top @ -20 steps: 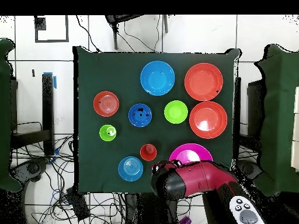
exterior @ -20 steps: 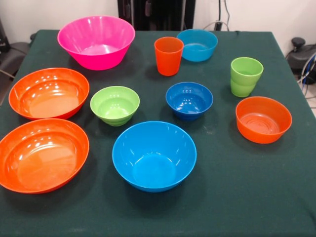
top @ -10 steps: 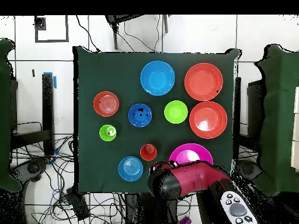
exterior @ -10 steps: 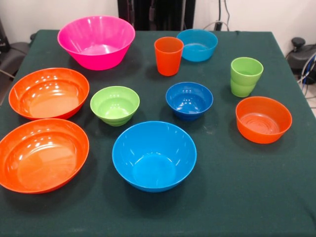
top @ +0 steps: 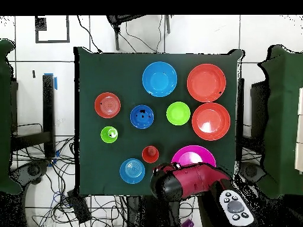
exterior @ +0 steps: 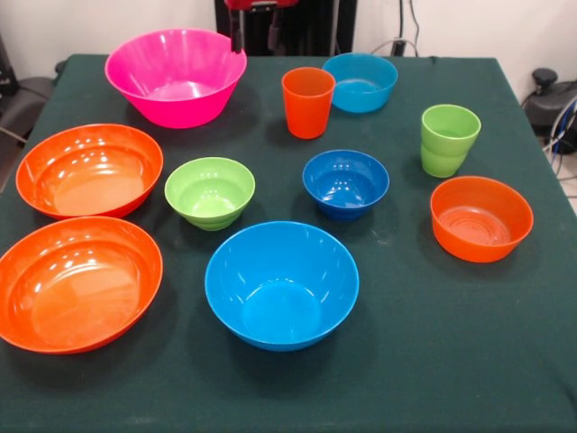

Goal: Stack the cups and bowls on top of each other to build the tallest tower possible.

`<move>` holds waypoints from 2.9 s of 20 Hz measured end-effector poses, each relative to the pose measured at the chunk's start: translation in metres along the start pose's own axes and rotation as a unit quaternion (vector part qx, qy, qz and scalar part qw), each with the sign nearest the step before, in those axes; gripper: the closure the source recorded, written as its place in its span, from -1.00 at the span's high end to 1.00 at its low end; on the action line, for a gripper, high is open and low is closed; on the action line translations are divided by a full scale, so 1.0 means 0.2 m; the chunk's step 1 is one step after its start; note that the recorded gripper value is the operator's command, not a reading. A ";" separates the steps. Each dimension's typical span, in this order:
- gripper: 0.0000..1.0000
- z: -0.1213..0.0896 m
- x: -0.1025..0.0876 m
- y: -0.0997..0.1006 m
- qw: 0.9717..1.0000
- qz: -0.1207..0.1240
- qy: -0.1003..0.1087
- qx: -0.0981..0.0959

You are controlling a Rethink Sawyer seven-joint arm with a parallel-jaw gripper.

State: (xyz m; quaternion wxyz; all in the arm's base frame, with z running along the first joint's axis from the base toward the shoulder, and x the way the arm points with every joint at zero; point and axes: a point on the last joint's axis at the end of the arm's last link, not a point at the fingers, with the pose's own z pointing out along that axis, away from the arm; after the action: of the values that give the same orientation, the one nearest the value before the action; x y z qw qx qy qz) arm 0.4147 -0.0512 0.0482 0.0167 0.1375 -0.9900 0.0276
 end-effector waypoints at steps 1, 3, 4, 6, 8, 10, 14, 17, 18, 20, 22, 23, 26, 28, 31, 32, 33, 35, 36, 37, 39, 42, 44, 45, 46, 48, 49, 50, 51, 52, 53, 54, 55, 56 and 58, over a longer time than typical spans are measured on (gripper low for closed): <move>1.00 0.00 0.00 0.00 1.000 0.000 0.001 0.001; 1.00 0.01 0.01 -0.01 1.000 0.001 0.003 0.004; 1.00 0.01 0.01 -0.01 1.000 0.002 0.004 0.006; 1.00 0.01 0.02 -0.02 1.000 0.002 0.007 0.010; 1.00 0.01 0.03 -0.03 1.000 0.004 0.009 0.013; 1.00 0.01 0.04 -0.04 1.000 0.007 0.010 0.016; 1.00 0.00 0.05 -0.07 1.000 0.012 0.014 0.023; 1.00 0.01 0.06 -0.08 0.999 0.014 0.014 0.027; 1.00 0.01 0.06 -0.09 0.999 0.014 0.013 0.029; 1.00 0.01 0.06 -0.09 0.999 0.015 0.013 0.032; 1.00 0.04 0.06 -0.10 0.999 0.016 0.011 0.032; 1.00 0.05 0.07 -0.10 0.999 0.016 0.010 0.033; 1.00 0.08 0.07 -0.09 0.999 0.017 0.003 0.029; 1.00 0.10 0.07 -0.08 1.000 0.017 -0.001 0.025; 1.00 0.13 0.08 -0.07 1.000 0.018 -0.004 0.018; 1.00 0.13 0.08 -0.07 1.000 0.019 -0.004 0.017; 1.00 0.14 0.08 -0.07 1.000 0.019 -0.003 0.016; 1.00 0.16 0.11 -0.08 1.000 0.026 0.002 0.009; 1.00 0.17 0.11 -0.08 1.000 0.028 0.003 0.006; 1.00 0.18 0.12 -0.08 1.000 0.030 0.004 0.005; 1.00 0.20 0.13 -0.08 0.999 0.034 0.007 -0.001; 1.00 0.22 0.15 -0.08 0.999 0.038 0.011 -0.007; 1.00 0.24 0.16 -0.06 0.999 0.038 0.015 -0.012; 1.00 0.24 0.16 -0.06 0.999 0.038 0.016 -0.013; 1.00 0.25 0.17 -0.06 0.999 0.038 0.017 -0.014; 1.00 0.26 0.18 -0.05 0.999 0.038 0.020 -0.017; 1.00 0.26 0.18 -0.04 0.999 0.038 0.021 -0.018; 1.00 0.27 0.18 -0.04 0.999 0.038 0.022 -0.019; 1.00 0.27 0.18 -0.04 0.999 0.037 0.022 -0.020; 1.00 0.29 0.18 -0.03 0.999 0.037 0.022 -0.022; 1.00 0.29 0.18 -0.03 0.999 0.037 0.021 -0.023; 1.00 0.30 0.18 -0.03 0.999 0.037 0.020 -0.024; 1.00 0.30 0.18 -0.02 0.999 0.037 0.019 -0.025; 1.00 0.31 0.18 -0.02 0.999 0.037 0.016 -0.025; 1.00 0.33 0.17 -0.01 0.999 0.034 0.009 -0.025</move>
State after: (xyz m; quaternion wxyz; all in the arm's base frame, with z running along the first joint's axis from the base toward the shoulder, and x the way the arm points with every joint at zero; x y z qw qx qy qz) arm 0.3814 -0.0661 -0.0171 0.0277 0.1031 -0.9943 0.0049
